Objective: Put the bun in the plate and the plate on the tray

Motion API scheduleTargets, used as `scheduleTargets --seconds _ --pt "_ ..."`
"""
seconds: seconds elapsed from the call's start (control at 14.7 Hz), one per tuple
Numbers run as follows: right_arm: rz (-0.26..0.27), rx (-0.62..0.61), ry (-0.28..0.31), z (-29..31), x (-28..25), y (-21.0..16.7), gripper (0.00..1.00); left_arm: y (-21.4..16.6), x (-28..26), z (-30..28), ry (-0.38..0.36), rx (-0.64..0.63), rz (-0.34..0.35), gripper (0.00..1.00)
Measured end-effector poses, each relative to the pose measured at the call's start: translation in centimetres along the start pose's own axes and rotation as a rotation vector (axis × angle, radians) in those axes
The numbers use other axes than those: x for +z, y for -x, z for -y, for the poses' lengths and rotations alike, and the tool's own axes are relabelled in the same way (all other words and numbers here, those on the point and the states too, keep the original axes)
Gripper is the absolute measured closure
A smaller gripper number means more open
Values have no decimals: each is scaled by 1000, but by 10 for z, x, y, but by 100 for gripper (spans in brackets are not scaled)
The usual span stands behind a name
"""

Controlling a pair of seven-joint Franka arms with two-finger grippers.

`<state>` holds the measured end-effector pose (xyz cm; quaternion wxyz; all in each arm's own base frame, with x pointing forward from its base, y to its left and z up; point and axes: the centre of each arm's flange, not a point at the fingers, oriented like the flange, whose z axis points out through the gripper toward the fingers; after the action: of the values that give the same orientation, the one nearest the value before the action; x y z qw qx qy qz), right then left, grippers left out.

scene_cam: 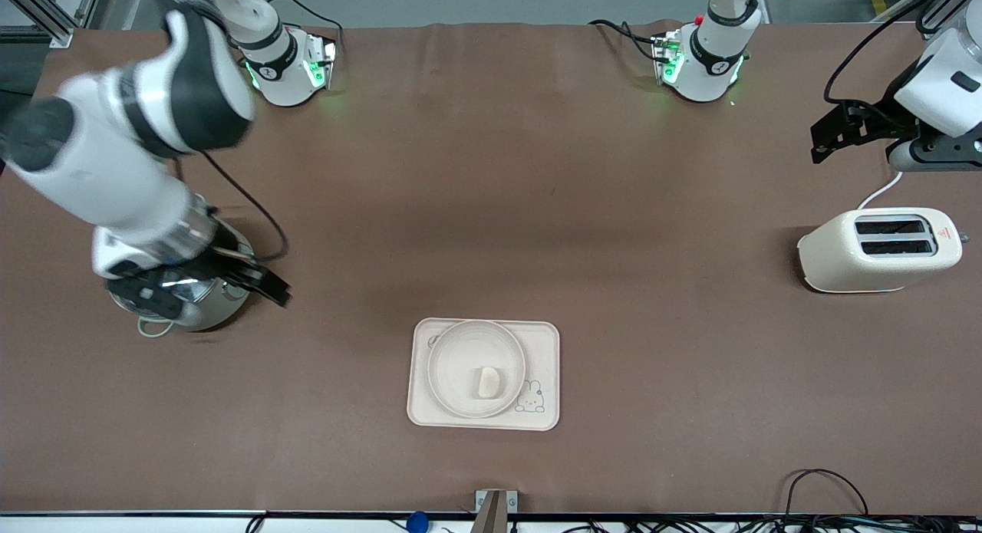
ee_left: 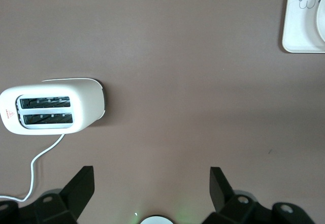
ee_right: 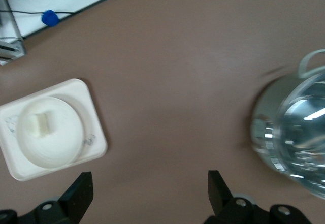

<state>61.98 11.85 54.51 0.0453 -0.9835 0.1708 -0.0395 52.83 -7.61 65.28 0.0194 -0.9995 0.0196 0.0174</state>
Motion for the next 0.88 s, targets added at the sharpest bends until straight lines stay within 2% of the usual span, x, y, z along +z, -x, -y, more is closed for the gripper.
scheduleTargets --seconds 0.2,0.41,0.61,0.88 --pt "47 -79 44 -87 -65 3 0 0 0 -1 0 2 -1 0" --pt "47 -178 66 -148 -110 13 0 0 -2 -2 0 3 -4 0" --pt "38 -245 76 -154 -123 20 0 0 -3 -2 0 4 -5 0" --pt "55 -303 102 -167 -120 18 0 0 -4 -2 1 4 -8 0"
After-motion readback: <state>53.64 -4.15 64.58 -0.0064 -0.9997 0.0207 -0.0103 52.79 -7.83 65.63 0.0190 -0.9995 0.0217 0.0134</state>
